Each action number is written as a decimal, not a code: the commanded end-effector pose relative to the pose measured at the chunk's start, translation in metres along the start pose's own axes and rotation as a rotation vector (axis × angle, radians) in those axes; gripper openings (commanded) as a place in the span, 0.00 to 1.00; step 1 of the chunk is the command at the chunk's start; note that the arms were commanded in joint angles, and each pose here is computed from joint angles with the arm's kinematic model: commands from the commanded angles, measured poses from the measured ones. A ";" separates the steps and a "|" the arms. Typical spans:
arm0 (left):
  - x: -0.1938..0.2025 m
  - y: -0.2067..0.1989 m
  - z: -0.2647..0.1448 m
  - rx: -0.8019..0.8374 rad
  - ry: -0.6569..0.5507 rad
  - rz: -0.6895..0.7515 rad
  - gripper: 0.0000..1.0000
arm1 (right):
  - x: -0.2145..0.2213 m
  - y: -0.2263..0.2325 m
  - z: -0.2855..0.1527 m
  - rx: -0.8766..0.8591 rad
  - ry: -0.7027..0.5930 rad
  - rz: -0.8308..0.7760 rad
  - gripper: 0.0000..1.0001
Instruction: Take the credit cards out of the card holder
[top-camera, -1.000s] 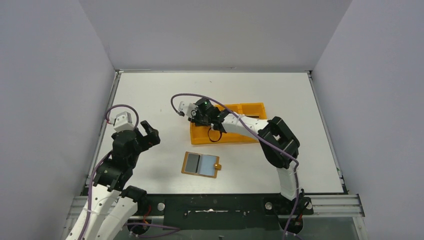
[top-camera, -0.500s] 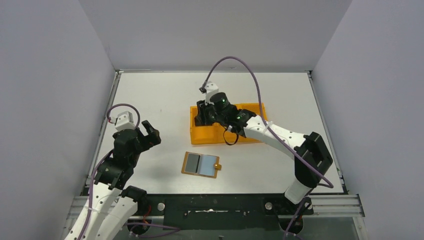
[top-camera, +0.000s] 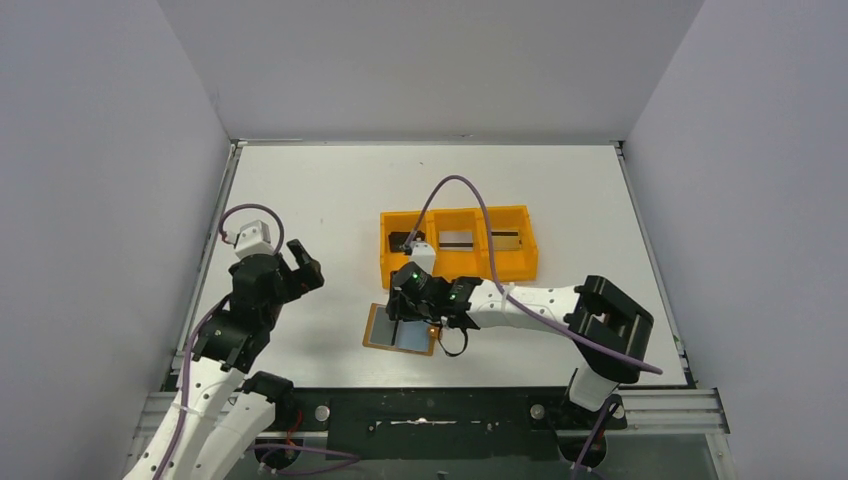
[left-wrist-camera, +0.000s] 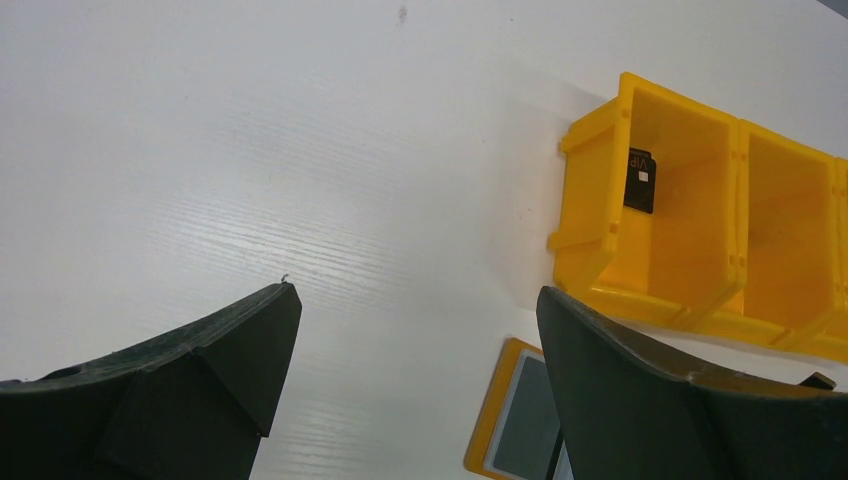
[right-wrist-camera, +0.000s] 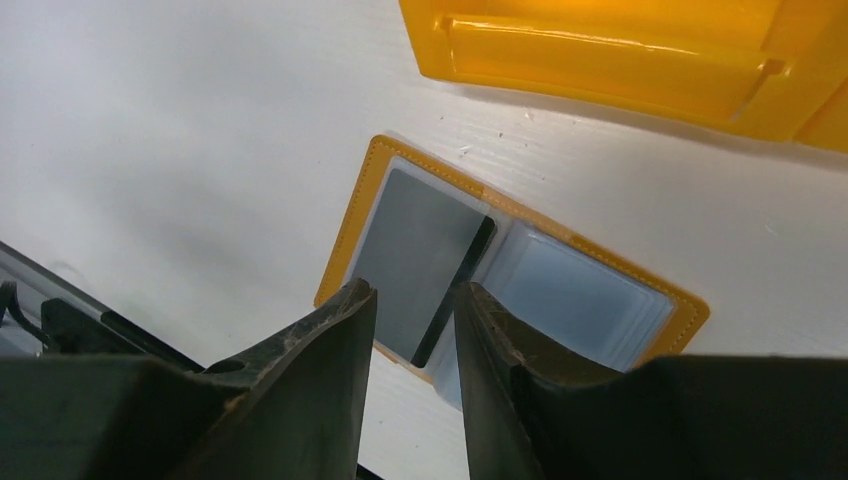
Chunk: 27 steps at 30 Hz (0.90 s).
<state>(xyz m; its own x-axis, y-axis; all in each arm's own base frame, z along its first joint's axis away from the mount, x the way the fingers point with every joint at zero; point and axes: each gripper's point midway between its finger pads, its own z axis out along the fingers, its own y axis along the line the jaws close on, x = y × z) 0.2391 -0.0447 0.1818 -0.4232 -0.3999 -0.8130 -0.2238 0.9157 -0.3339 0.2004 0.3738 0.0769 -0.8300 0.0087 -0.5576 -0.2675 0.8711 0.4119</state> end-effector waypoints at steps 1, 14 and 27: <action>-0.012 -0.009 0.001 0.030 -0.030 -0.015 0.90 | -0.006 0.010 0.015 -0.001 -0.030 0.082 0.35; -0.007 -0.008 0.006 0.028 -0.009 -0.009 0.90 | 0.031 -0.025 0.033 0.316 0.051 -0.090 0.35; 0.015 -0.043 0.008 0.205 0.119 0.000 0.83 | 0.038 -0.027 0.012 0.198 0.019 -0.155 0.35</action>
<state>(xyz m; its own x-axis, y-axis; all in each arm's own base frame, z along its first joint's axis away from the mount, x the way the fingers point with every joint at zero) 0.2410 -0.0627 0.1686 -0.5055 -0.3899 -0.7697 -0.1654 0.9193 -0.3570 0.1840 0.3586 0.0228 -0.8240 -0.1226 -0.5531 -0.2431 0.9584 0.1497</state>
